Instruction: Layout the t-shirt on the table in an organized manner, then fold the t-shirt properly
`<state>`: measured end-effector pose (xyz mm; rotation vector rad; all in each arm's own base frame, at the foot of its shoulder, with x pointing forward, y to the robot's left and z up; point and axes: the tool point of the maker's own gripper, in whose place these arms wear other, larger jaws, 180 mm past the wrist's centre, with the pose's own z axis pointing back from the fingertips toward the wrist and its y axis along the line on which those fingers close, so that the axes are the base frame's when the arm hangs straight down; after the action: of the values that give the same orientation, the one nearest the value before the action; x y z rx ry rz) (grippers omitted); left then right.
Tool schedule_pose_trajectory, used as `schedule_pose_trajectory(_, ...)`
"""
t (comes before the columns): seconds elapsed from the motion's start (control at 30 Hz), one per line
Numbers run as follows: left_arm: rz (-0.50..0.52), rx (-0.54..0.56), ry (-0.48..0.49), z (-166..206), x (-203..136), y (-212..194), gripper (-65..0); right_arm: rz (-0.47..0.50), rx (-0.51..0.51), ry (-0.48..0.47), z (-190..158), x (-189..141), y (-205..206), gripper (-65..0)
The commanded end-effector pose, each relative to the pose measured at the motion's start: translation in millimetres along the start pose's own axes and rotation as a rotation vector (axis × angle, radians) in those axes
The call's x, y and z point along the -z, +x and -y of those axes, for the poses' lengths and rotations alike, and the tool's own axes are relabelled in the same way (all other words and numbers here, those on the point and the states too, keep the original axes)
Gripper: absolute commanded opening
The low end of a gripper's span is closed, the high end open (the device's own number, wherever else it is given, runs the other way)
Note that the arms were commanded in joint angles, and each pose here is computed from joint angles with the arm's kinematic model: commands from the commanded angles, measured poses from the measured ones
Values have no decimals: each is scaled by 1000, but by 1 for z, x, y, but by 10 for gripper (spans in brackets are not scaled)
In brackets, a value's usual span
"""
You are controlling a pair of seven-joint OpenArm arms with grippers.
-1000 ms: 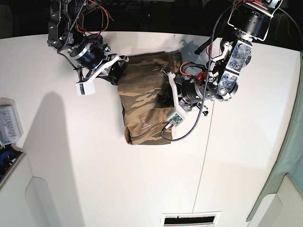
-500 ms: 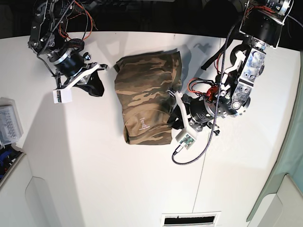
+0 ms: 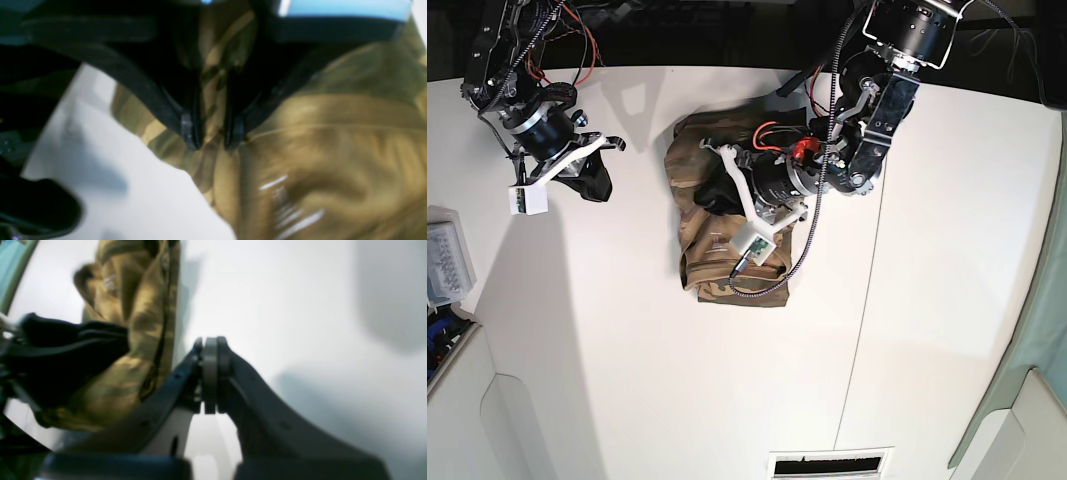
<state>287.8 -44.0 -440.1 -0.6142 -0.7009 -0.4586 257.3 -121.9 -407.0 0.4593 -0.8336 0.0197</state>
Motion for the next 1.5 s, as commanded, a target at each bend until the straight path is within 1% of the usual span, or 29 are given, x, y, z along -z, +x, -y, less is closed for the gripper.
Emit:
schedule_pose_trajectory(0.0,19,15,0,-2,2,10,-517,38,-12,8,-1,-1,12,-650)
schedule_pose_trajectory(0.1,4,35,13,-9,2,13,-517,40,-12,8,0,-2,13,-650)
schedule_pose_trajectory(0.23,1,126,-49,3,-2,33,-517,51,-13,14,4,-5,18,-650)
schedule_pose_trajectory(0.33,17,167,-46,6,-9,48,-517,43,-25,3,9,-8,18,-650)
schedule_pose_trajectory(0.47,88,256,-27,10,-34,75,-517,26,-6,-3,19,-19,23,-650)
schedule_pose_trajectory(0.57,82,300,22,5,-58,72,-517,2,35,-23,30,-37,24,-650)
schedule_pose_trajectory(0.63,56,300,56,0,-73,55,-517,-6,66,-30,39,-54,23,-650)
schedule_pose_trajectory(0.73,-18,310,70,1,-98,15,-517,-17,88,-52,54,-80,17,-650)
schedule_pose_trajectory(0.83,-91,289,92,4,-128,-26,-517,-74,96,-73,64,-101,-4,-650)
schedule_pose_trajectory(0.93,-180,246,106,9,-161,-71,-517,-154,121,-81,66,-120,-35,-650)
schedule_pose_trajectory(1.03,-265,176,118,17,-188,-113,-517,-237,154,-85,62,-136,-68,-650)
schedule_pose_trajectory(1.13,-359,120,119,28,-207,-152,-517,-338,179,-66,49,-145,-104,-650)
schedule_pose_trajectory(1.27,-527,72,115,41,-231,-214,-517,-489,203,-15,23,-153,-157,-650)
schedule_pose_trajectory(1.37,-639,25,127,38,-246,-263,-517,-576,199,9,12,-154,-194,-650)
schedule_pose_trajectory(1.47,-742,-28,155,26,-261,-312,-517,-674,209,16,12,-156,-235,-650)
